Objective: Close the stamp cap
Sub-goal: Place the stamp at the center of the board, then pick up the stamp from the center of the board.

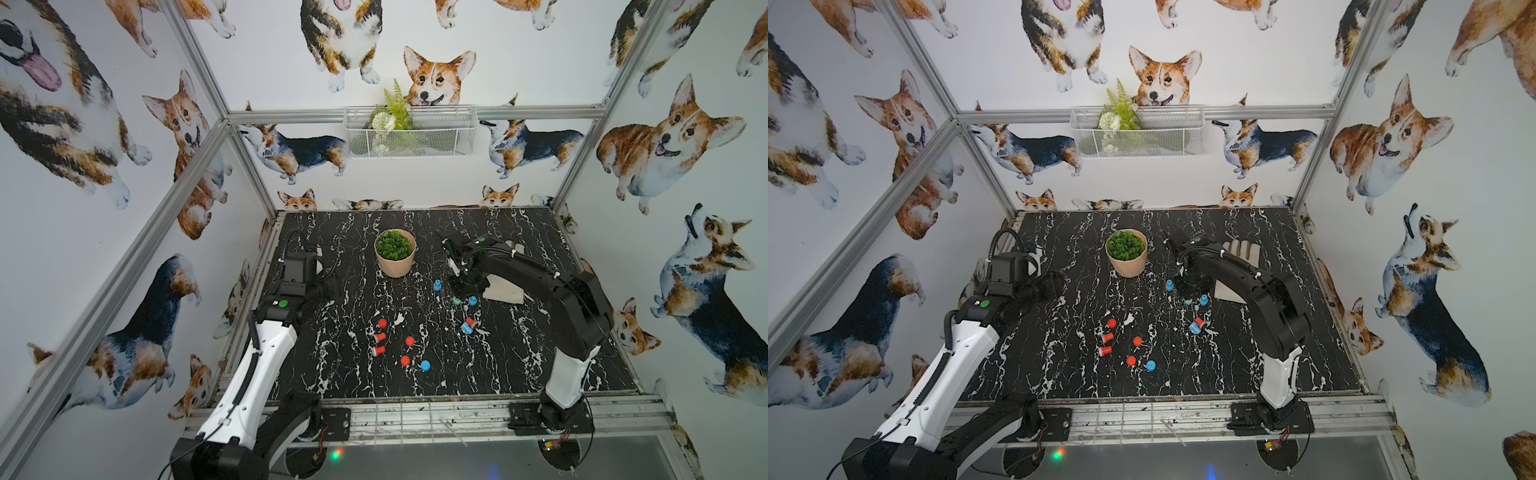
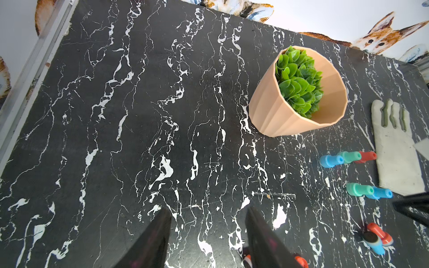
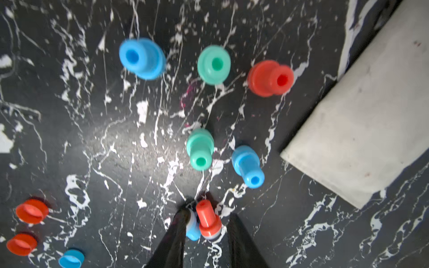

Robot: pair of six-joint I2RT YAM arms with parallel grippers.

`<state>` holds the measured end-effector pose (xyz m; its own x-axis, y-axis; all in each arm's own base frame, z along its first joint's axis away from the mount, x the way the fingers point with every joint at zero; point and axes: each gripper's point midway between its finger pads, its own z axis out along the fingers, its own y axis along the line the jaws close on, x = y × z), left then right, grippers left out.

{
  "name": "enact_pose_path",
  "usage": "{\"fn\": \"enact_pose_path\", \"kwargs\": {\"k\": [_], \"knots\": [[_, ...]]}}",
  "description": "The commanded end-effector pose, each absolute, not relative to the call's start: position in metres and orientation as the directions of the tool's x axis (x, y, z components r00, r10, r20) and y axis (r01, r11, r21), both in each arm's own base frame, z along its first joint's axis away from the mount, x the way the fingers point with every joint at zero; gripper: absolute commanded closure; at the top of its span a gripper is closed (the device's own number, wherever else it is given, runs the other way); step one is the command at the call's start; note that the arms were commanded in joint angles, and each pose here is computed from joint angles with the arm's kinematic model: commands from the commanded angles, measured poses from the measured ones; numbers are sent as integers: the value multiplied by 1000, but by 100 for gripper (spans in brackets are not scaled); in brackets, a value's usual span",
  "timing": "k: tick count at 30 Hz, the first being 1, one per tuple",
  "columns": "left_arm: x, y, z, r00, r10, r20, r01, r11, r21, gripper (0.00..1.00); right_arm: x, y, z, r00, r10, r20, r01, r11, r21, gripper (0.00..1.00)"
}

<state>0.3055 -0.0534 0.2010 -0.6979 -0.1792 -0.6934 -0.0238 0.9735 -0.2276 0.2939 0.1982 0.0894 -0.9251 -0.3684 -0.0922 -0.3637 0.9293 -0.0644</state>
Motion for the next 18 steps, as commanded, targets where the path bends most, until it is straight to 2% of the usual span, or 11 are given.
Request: {"fn": "enact_pose_path", "kwargs": {"k": [1,9,18], "knots": [[307,-52,203,-693,-167,-701,-18,976,-216,44,265,192,88,-915,-402,-35,-399,914,-70,66],[307,-52,202,-696,-166,-698,-17,976,-215,44,222,193,64,-923,-386,13,-386,920,-75,67],[307,-54,202,-698,-167,-697,-14,975,-220,44,220,197,38,-928,-373,2,-373,927,-47,67]]}}
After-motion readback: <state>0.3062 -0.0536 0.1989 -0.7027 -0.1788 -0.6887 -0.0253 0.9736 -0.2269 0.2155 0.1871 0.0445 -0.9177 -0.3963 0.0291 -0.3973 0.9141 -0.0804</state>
